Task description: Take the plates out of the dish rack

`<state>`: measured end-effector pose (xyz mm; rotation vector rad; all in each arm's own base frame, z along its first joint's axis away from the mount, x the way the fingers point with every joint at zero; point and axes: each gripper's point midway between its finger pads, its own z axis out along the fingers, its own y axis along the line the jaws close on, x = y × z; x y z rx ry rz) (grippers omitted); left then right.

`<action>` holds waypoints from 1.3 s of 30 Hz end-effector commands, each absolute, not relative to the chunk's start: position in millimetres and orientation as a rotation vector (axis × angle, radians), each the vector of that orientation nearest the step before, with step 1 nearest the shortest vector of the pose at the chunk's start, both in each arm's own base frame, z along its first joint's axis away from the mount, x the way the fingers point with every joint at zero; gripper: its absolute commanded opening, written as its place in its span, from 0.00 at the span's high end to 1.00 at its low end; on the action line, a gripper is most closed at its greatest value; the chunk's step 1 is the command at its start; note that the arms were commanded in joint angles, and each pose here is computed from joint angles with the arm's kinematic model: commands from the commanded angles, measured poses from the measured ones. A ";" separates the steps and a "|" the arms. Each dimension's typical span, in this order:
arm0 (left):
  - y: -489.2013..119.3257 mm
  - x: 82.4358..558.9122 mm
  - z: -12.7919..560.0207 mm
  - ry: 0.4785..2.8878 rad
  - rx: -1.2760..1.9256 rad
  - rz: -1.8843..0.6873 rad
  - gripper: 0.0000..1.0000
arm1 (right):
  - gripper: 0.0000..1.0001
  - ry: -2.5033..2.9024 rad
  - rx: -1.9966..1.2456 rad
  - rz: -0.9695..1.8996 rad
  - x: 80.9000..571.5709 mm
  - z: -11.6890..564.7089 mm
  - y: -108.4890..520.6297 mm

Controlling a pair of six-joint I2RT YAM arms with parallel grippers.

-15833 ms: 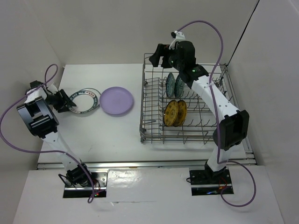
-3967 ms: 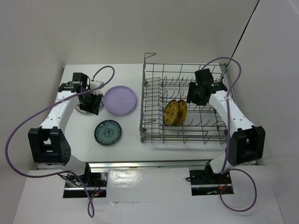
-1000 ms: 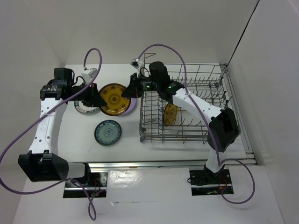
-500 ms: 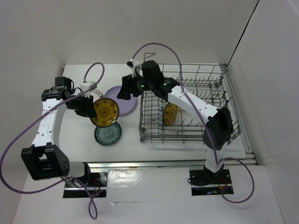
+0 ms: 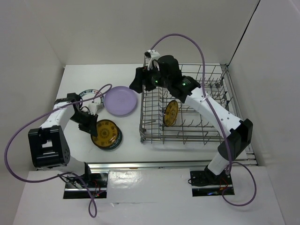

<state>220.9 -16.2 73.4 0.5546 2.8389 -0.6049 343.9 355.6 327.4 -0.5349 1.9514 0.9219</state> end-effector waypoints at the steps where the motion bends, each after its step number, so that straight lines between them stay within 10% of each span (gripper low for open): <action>1: -15.4 232.9 64.0 2.815 0.575 -0.619 1.00 | 0.20 1.945 -0.521 0.881 341.6 330.1 343.9; 15: 0.2 238.9 51.3 2.902 0.562 -0.534 0.35 | 0.20 1.939 -0.520 0.882 338.1 333.0 341.0; 29: 4.6 248.4 66.2 2.898 0.666 -0.219 0.33 | 0.20 2.000 -0.403 0.670 349.8 334.6 301.7; 39: 2.9 246.1 63.5 2.949 0.762 -0.068 0.10 | 0.19 1.967 -0.398 0.669 349.1 348.1 295.4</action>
